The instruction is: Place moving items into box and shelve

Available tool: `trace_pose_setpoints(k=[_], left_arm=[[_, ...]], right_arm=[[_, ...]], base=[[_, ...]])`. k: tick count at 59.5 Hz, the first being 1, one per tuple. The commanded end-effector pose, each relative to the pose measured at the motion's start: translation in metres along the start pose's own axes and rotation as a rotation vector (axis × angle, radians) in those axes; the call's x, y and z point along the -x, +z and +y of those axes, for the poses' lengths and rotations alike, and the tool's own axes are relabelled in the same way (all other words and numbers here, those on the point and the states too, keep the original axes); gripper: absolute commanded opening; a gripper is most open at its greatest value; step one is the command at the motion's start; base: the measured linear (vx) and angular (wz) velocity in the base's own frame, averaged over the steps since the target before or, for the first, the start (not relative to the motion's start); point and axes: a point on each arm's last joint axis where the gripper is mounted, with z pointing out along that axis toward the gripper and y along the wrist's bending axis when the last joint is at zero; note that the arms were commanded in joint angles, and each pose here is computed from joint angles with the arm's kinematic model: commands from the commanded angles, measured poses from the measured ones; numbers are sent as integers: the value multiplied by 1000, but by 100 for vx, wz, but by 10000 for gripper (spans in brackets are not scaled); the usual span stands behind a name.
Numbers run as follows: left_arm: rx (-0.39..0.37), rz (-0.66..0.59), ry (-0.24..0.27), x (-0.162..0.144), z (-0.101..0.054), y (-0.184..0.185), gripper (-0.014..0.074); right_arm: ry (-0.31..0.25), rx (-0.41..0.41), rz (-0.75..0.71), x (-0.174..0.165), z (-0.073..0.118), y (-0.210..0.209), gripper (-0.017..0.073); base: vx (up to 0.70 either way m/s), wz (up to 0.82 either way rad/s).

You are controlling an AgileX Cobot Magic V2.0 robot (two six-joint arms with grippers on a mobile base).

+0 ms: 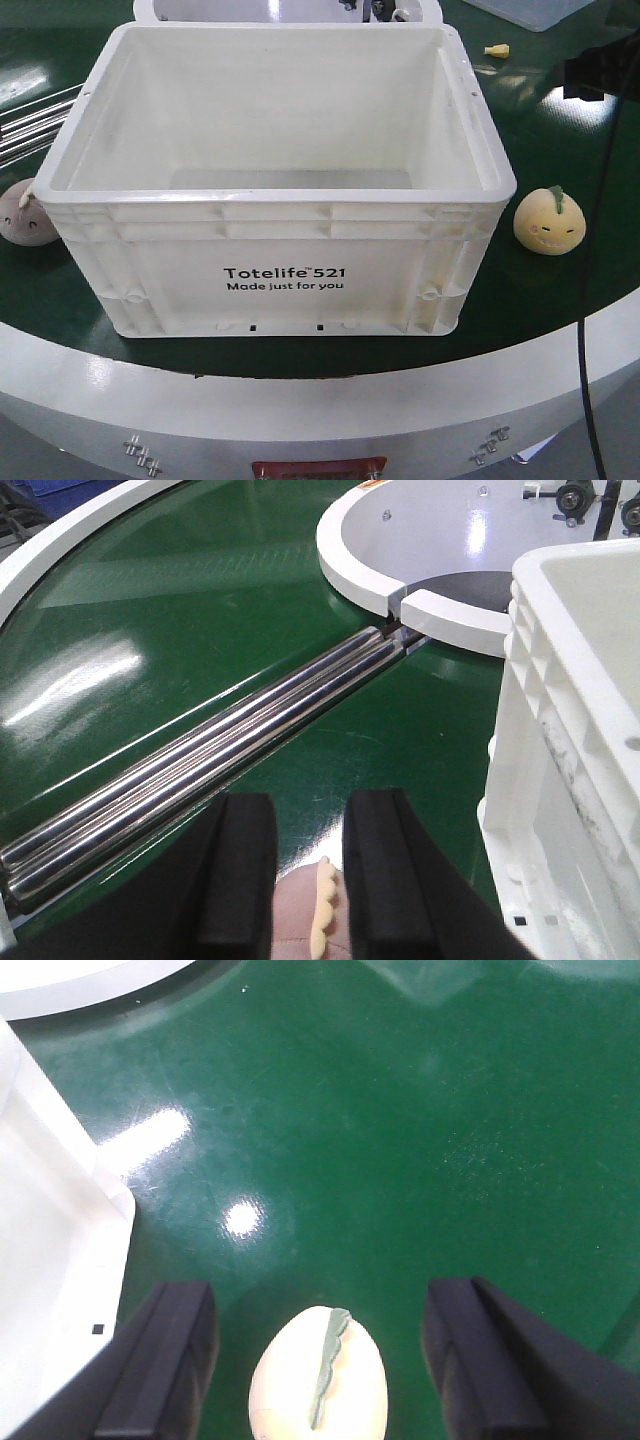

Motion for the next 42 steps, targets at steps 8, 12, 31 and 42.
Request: trace_pose_setpoints(k=[8,12,31,42], left_arm=[[-14,-103,1,18,1,-7,317],[-14,-103,1,18,1,-7,317],[-14,-103,1,18,1,-7,317],[-14,-103,1,18,1,-7,317]], right_arm=[[-4,-22,-146,18,-5,-23,487],[-4,-21,-147,18,-5,-23,487],[-4,-24,-190,22,-5,-24,487],[-4,-25,-203,23,-6,-24,487]], base=[[0,0],[0,0],[0,0],[0,0]])
